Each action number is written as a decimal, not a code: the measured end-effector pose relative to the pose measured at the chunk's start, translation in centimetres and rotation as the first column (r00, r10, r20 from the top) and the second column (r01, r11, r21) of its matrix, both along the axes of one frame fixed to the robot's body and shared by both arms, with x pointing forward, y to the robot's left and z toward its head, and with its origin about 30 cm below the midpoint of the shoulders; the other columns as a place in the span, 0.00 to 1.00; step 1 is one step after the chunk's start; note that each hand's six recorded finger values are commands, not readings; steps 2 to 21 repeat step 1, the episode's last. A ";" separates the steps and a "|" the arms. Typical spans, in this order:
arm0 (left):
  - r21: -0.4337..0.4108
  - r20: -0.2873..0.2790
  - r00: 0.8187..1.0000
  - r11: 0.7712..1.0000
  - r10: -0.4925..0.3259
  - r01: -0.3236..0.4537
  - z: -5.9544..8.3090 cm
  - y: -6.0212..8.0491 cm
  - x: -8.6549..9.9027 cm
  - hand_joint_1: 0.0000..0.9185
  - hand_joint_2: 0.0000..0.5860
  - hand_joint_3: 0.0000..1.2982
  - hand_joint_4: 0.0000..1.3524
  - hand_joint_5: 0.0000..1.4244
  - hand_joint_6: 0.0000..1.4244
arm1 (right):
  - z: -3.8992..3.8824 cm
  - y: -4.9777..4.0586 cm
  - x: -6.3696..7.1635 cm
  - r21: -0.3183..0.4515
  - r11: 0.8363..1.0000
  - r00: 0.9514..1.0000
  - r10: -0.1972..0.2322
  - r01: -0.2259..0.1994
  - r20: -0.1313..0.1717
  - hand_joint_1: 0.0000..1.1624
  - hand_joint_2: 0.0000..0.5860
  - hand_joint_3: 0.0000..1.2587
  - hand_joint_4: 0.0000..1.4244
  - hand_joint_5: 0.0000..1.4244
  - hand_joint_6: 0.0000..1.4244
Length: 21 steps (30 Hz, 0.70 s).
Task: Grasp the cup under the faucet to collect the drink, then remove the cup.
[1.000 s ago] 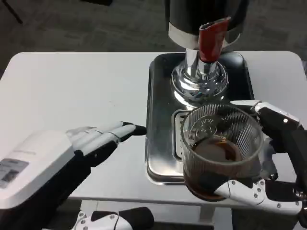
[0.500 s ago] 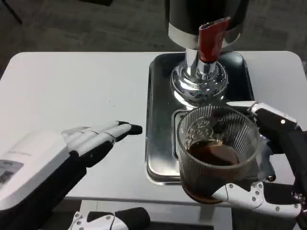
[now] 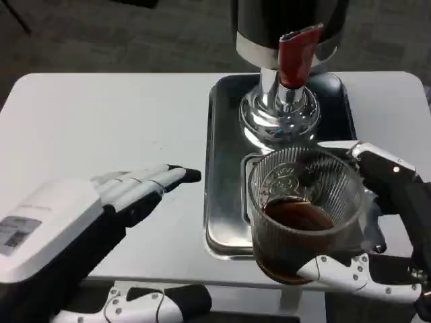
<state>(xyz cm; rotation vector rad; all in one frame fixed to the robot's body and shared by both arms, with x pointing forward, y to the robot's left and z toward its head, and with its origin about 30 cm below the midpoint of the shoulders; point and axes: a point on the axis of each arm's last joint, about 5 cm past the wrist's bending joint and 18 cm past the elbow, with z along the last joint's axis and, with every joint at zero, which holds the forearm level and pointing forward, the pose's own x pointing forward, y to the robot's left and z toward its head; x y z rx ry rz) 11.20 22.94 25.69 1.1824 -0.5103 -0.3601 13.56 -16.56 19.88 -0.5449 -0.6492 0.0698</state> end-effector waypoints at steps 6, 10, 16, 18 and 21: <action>0.000 -0.002 1.000 1.000 0.000 0.000 0.0 0.0 0.1 0.00 0.14 0.10 0.02 0.07 0.08 | -0.01 0.00 0.0 0.000 1.000 1.000 0.000 0.000 0.000 0.72 0.39 0.85 0.87 1.00 1.00; 0.000 -0.002 1.000 1.000 0.000 0.000 0.0 0.0 0.1 0.00 0.14 0.10 0.02 0.07 0.08 | -0.01 0.00 0.0 0.000 1.000 1.000 0.000 0.000 0.000 0.72 0.39 0.85 0.87 1.00 1.00; 0.000 -0.002 1.000 1.000 0.000 0.000 0.0 0.0 0.1 0.00 0.14 0.10 0.02 0.07 0.08 | -0.01 0.00 0.0 0.000 1.000 1.000 0.000 0.000 0.000 0.72 0.39 0.85 0.87 1.00 1.00; 0.000 -0.002 1.000 1.000 0.000 0.000 0.0 0.0 0.1 0.00 0.14 0.10 0.02 0.07 0.08 | -0.01 0.00 0.0 0.000 1.000 1.000 0.000 0.000 0.000 0.72 0.39 0.85 0.87 1.00 1.00; 0.000 -0.002 1.000 1.000 0.000 0.000 0.0 0.0 0.1 0.00 0.14 0.10 0.02 0.07 0.08 | -0.01 0.00 0.0 0.000 1.000 1.000 0.000 0.000 0.000 0.72 0.39 0.85 0.87 1.00 1.00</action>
